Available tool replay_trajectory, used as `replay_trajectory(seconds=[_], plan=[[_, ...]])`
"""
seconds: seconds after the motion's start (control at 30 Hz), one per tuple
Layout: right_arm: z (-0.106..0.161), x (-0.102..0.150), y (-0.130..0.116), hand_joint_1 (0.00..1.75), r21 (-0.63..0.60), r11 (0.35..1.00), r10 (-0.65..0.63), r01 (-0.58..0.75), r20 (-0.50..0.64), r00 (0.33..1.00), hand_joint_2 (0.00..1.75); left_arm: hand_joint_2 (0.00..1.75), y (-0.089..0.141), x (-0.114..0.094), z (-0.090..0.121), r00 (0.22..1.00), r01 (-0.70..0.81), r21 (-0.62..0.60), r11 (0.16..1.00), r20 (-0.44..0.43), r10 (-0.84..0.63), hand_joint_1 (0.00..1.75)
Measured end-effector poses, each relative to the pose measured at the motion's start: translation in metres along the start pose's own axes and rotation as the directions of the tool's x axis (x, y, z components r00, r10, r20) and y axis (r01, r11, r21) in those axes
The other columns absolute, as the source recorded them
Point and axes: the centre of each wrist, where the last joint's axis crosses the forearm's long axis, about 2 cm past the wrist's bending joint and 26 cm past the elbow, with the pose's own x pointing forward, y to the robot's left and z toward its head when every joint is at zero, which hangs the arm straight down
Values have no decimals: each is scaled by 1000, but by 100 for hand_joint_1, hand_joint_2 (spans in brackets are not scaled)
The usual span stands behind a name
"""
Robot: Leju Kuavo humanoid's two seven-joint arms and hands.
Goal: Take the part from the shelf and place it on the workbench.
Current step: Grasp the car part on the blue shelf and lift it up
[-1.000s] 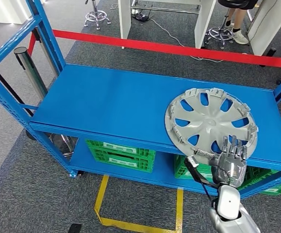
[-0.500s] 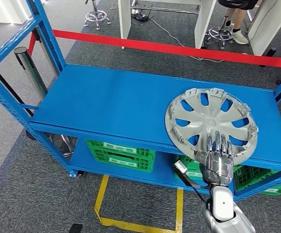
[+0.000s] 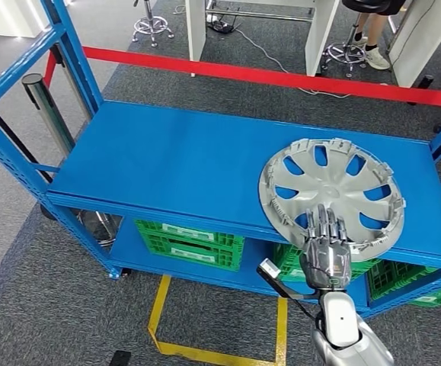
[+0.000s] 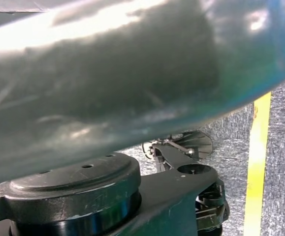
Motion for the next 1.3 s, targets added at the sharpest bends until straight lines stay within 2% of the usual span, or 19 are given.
replay_trajectory(seconds=[0.93,0.97,1.07,1.1,1.3], plan=[[3,-16,4,3,70,997,22,-13,-128,992,175,0,1,0,0,1000,-24,13,1000,-4,24,0],[3,-17,4,41,71,997,21,-12,-132,991,175,0,1,0,0,1000,-25,14,1000,-3,25,0],[2,-18,4,168,77,997,16,-5,-143,990,175,0,1,0,0,1000,-28,15,999,-3,28,0],[2,-18,4,175,80,997,14,-2,-146,989,175,0,1,0,0,1000,-30,15,999,-3,30,0],[1,-21,6,175,92,996,-2,18,-169,986,175,0,0,-1,0,999,-33,23,999,-6,33,0]])
